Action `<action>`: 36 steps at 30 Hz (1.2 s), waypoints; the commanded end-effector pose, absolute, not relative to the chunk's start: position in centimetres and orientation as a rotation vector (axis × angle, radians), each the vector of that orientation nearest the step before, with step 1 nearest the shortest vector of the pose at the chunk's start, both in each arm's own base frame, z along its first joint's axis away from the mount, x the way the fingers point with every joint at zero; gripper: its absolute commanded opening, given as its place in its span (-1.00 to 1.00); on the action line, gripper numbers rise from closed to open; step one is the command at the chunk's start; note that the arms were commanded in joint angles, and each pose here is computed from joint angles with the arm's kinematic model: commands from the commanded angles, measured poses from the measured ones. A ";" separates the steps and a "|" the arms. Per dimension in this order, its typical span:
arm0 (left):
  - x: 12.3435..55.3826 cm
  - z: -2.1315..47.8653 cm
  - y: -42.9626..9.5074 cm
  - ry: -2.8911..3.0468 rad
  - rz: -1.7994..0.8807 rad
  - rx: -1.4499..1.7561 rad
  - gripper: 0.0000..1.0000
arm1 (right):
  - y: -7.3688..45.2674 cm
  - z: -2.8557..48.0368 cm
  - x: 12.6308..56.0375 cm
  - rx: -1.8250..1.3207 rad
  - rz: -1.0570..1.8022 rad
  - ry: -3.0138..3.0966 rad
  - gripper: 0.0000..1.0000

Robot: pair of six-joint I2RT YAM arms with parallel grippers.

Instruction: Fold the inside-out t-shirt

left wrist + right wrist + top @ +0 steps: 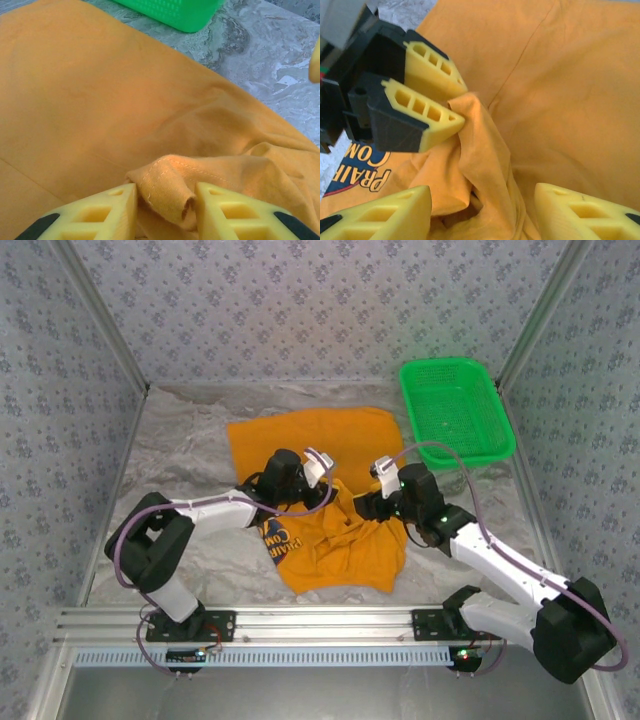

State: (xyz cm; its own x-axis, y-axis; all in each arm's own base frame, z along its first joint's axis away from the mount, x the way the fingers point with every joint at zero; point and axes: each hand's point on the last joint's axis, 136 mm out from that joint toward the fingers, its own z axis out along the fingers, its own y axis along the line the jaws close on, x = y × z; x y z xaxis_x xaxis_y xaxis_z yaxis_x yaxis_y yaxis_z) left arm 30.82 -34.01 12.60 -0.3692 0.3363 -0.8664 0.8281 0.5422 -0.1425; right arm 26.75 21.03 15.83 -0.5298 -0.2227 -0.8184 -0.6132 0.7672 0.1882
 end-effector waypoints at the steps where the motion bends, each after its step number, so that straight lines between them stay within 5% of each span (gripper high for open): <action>1: 31.7 14.3 -34.4 1.866 -0.768 0.949 -0.31 | 21.6 14.8 25.8 -0.745 0.556 2.078 0.16; 5: 31.5 14.2 -33.9 1.874 -0.793 0.949 -0.26 | 23.1 13.2 26.0 -0.940 0.348 1.943 0.19; 14: 30.9 13.1 -33.3 1.904 -0.829 0.944 -0.18 | 25.1 11.7 31.5 -0.830 0.214 1.921 0.08; 23: 31.3 12.9 -33.3 1.908 -0.851 0.930 -0.14 | 25.0 12.3 32.6 -0.777 0.237 1.915 -0.99; 36: 31.4 12.7 -33.6 1.918 -0.879 0.926 -0.05 | 24.1 16.2 30.8 -0.792 0.397 1.892 -1.00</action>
State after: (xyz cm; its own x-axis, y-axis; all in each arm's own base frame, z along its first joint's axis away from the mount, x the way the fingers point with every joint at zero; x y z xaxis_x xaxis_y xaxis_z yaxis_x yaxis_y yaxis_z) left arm 31.05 -33.16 11.85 -0.4140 0.2988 -0.8598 0.8331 0.5049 -0.2257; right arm 31.26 23.93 15.35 -0.2639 -0.3714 -0.8902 -0.6570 0.7449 -0.1160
